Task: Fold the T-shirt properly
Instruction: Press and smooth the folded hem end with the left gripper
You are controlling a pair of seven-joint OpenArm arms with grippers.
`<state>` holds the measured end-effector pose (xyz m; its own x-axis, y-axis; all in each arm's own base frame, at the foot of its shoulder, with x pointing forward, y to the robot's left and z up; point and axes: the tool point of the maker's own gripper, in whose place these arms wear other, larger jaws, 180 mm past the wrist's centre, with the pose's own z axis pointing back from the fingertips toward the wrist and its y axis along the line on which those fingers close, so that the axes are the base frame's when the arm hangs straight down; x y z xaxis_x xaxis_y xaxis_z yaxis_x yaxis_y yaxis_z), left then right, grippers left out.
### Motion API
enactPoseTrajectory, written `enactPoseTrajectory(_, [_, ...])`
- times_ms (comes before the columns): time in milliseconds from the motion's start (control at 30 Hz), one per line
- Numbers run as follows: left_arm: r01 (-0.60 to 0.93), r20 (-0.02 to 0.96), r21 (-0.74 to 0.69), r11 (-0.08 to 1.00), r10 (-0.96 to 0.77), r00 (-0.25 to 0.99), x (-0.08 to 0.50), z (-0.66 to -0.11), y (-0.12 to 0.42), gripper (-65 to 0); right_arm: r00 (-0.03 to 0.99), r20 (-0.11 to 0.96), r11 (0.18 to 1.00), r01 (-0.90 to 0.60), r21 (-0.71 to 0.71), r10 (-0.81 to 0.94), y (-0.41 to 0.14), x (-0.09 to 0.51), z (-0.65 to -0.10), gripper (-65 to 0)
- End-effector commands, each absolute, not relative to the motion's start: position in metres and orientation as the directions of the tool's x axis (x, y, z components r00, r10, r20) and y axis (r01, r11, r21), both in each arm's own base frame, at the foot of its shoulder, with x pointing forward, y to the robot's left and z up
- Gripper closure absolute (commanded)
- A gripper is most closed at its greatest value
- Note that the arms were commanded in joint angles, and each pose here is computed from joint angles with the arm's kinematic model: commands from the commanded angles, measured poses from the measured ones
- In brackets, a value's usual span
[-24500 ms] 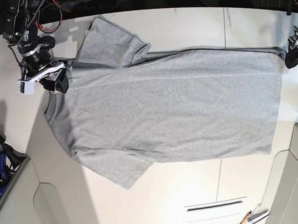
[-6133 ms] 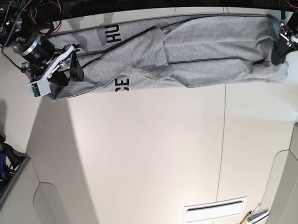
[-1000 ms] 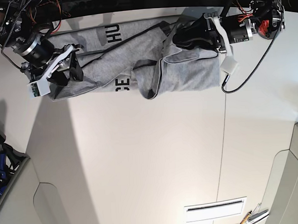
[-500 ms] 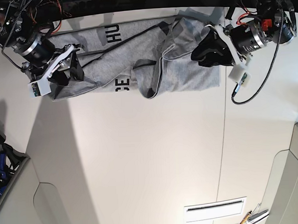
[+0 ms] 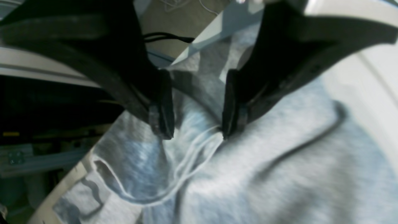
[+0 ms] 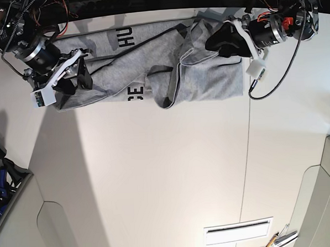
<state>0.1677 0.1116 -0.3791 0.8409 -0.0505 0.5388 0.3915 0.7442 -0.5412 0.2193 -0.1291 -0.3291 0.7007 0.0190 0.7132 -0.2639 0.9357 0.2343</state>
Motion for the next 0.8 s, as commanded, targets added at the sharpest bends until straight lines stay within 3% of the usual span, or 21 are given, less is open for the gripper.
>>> enactPoseTrajectory(0, [0.414, 0.569, -0.557, 0.72, -0.033, 0.822, 0.172, -0.369, 0.106, -28.8, 0.665, 0.747, 0.932, -0.282, 0.23, 0.017, -0.128, 0.225, -0.318, -28.2])
enactPoseTrajectory(67, [0.423, 0.572, -0.604, 0.675, -0.002, 0.82, 0.171, -0.361, 0.094, -23.0, 0.665, 0.747, 0.932, -0.281, 0.23, 0.017, -0.128, 0.224, -0.318, -28.2])
enactPoseTrajectory(200, [0.446, 0.572, -0.674, 0.589, 0.034, 0.82, 0.169, -0.341, 0.078, -3.0, 0.665, 0.746, 0.932, -0.281, 0.23, 0.017, -0.128, 0.224, -0.318, -28.2])
enactPoseTrajectory(267, [0.458, 0.577, -0.686, 0.565, 0.039, 0.816, 0.168, -0.334, 0.074, -0.6, 0.665, 0.747, 0.932, -0.281, 0.23, 0.016, -0.128, 0.225, -0.318, -28.2])
enactPoseTrajectory(600, [0.465, 0.577, -0.711, 0.528, 0.061, 0.814, 0.167, -0.326, 0.069, -1.5, 0.665, 0.747, 0.932, -0.281, 0.23, 0.017, -0.128, 0.225, -0.318, -28.2])
enactPoseTrajectory(633, [0.466, 0.571, -0.724, 0.509, 0.063, 0.819, 0.165, -0.323, 0.067, -4.4, 0.665, 0.747, 0.932, -0.281, 0.23, 0.017, -0.128, 0.225, -0.318, -28.2])
enactPoseTrajectory(767, [0.469, 0.555, -0.763, 0.445, 0.077, 0.829, 0.16, -0.313, 0.061, -27.5, 0.665, 0.747, 0.932, -0.282, 0.23, 0.017, -0.128, 0.225, -0.318, -28.2])
